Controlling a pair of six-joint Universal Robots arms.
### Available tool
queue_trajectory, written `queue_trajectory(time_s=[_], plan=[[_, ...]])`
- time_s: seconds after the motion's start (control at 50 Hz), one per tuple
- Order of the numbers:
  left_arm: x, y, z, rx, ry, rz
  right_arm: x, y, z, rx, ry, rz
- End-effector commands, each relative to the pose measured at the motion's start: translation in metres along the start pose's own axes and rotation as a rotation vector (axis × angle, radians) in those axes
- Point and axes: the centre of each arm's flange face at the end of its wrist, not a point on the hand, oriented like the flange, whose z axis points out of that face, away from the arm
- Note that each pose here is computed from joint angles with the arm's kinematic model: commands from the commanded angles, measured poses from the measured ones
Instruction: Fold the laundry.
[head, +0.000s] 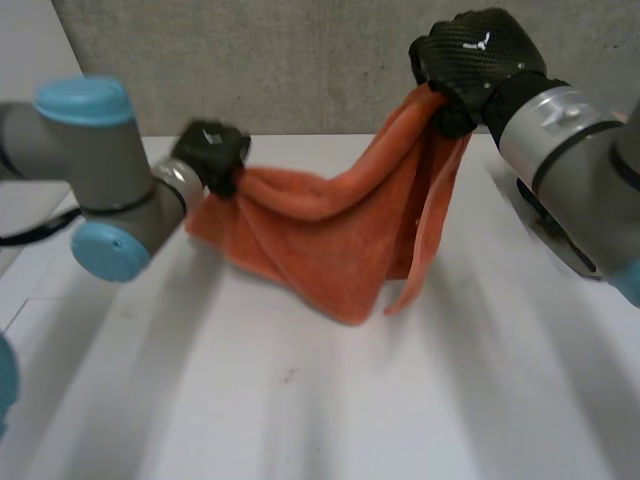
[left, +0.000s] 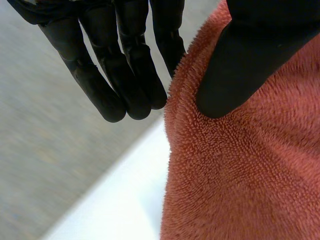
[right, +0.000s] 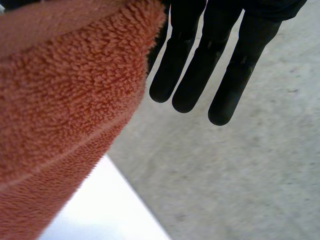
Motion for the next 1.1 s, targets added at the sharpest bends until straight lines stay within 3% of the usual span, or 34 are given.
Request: queue_trajectory(time_s=[0.02,0.08,0.16,0.28,0.38,0.48,0.56,0.68,0.76,0.9,1.1], plan=[[-0.039,-0.083,-0.024,0.254,-0.167,-0.071,0.025,0.019,0.057,0.223,0.163,-0.134],[-0.033,-0.102,-0.040,0.298,-0.197,-0.081,0.027,0.018,0.068,0.371,0.182,-0.162],[-0.023,-0.096,-0.059,0.229,-0.232,-0.059,0.015,0.041,0.064,0.408,0.126,-0.146],[0.021,-0.032,-0.087,-0.002,-0.132,0.055,-0.009,0.100,0.021,0.157,-0.010,-0.057],[0.061,0.035,-0.112,-0.217,0.023,0.132,-0.040,0.158,-0.027,-0.199,-0.182,0.056],[0.095,0.045,-0.139,-0.287,0.183,0.146,-0.054,0.181,-0.048,-0.382,-0.289,0.038],[0.096,0.035,-0.147,-0.314,0.217,0.133,-0.049,0.179,-0.048,-0.430,-0.292,-0.021],[0.052,-0.014,-0.123,-0.196,0.054,0.075,-0.031,0.170,-0.049,-0.527,-0.113,0.016],[0.033,-0.033,-0.102,-0.111,0.020,0.064,-0.021,0.161,-0.056,-0.570,0.001,0.070],[0.048,-0.020,-0.054,-0.070,0.178,0.124,-0.021,0.171,-0.069,-0.632,0.025,0.125],[0.078,0.025,-0.017,-0.125,0.410,0.294,-0.018,0.196,-0.070,-0.654,-0.051,0.014]])
